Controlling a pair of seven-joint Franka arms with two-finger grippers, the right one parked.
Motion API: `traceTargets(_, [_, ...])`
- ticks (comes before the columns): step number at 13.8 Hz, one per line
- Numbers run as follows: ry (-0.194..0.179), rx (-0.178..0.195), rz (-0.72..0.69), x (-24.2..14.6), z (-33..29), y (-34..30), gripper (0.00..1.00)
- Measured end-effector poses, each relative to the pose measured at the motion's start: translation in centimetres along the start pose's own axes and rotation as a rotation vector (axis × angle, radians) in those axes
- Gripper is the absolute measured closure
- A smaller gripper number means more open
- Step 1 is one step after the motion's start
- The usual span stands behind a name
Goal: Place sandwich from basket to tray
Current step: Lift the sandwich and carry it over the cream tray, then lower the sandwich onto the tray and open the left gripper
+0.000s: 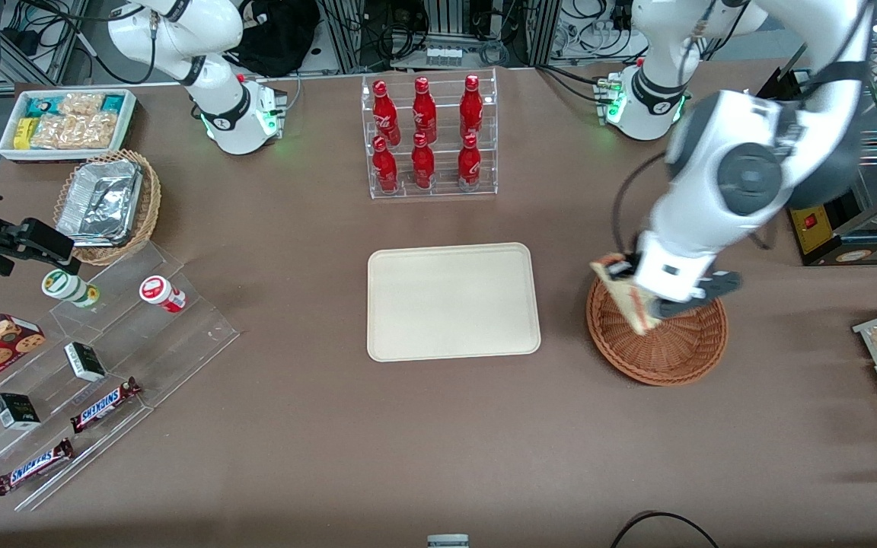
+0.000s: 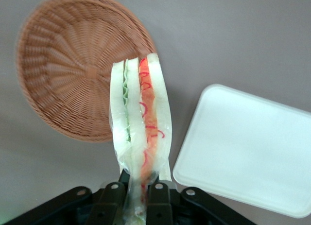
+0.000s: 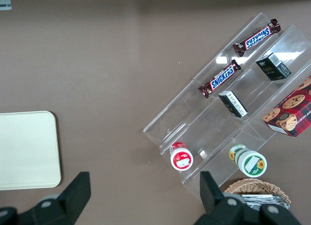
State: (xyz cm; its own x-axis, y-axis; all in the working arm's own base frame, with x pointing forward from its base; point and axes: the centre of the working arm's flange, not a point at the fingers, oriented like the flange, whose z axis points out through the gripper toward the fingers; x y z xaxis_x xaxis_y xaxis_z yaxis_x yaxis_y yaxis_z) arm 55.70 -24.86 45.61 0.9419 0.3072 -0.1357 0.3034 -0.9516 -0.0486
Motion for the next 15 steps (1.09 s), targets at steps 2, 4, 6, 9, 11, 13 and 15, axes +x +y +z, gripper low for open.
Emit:
traceTargets(2, [-0.042, -0.015, 0.054, -1.8, 1.9, 3.0, 0.86])
traceTargets(4, [-0.054, -0.021, 0.113, -3.5, 3.8, 6.0, 0.85])
traceTargets(6, [-0.044, -0.04, 0.175, -5.6, 5.7, 9.6, 0.85])
traceTargets(9, [-0.043, -0.062, 0.253, -8.6, 9.6, 14.2, 0.84])
traceTargets(11, [-0.038, -0.078, 0.293, -10.1, 12.5, 16.6, 0.84])
traceTargets(13, [-0.026, -0.079, 0.331, -11.3, 15.1, 18.3, 0.84])
traceTargets(15, [-0.018, -0.073, 0.355, -11.7, 17.1, 19.2, 0.84])
